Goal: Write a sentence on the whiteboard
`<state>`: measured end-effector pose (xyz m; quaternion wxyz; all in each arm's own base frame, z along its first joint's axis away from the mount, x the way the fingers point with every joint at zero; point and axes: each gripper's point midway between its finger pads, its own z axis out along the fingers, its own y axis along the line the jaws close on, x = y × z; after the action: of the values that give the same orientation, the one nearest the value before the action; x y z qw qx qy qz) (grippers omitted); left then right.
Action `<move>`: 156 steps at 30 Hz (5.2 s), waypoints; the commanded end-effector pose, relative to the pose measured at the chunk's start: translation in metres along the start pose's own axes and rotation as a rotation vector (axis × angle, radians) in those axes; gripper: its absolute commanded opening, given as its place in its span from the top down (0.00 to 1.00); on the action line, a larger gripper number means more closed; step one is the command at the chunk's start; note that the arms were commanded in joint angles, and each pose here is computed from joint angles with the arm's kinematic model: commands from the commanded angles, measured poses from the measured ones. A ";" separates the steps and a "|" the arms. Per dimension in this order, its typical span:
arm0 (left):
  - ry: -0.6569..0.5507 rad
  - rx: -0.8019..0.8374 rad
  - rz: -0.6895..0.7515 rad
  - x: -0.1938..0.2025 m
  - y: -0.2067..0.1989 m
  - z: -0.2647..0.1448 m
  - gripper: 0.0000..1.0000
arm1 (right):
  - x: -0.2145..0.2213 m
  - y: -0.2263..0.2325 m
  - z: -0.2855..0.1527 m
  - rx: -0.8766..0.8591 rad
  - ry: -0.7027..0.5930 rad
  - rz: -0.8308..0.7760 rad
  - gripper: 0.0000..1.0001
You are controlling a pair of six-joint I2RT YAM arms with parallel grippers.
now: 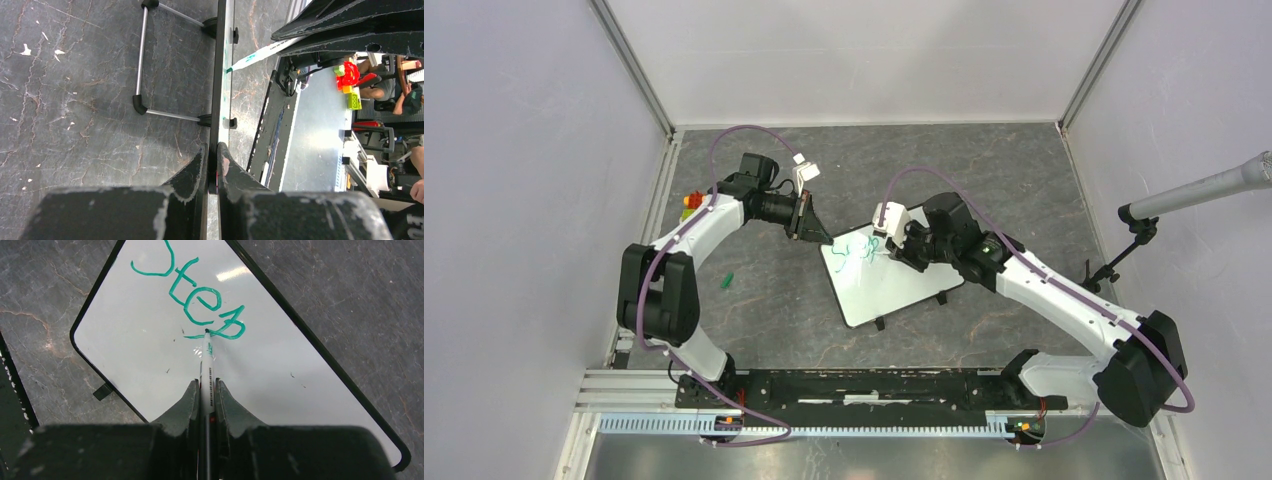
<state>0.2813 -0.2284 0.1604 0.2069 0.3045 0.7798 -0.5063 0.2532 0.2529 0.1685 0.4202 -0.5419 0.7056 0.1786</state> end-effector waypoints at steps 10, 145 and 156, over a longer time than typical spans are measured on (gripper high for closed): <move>0.041 -0.031 0.063 0.002 0.012 0.002 0.98 | -0.028 -0.030 -0.027 0.099 -0.079 -0.038 1.00; 0.037 -0.015 0.065 0.002 0.008 0.002 0.97 | -0.015 -0.051 -0.017 0.144 0.003 -0.042 1.00; 0.038 -0.016 0.065 0.003 0.009 0.002 0.97 | -0.015 -0.043 -0.028 0.128 -0.008 -0.049 1.00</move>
<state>0.2807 -0.2275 0.1592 0.2021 0.3181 0.7756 -0.5064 0.2820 0.2299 0.1877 0.4375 -0.5315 0.7134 0.1308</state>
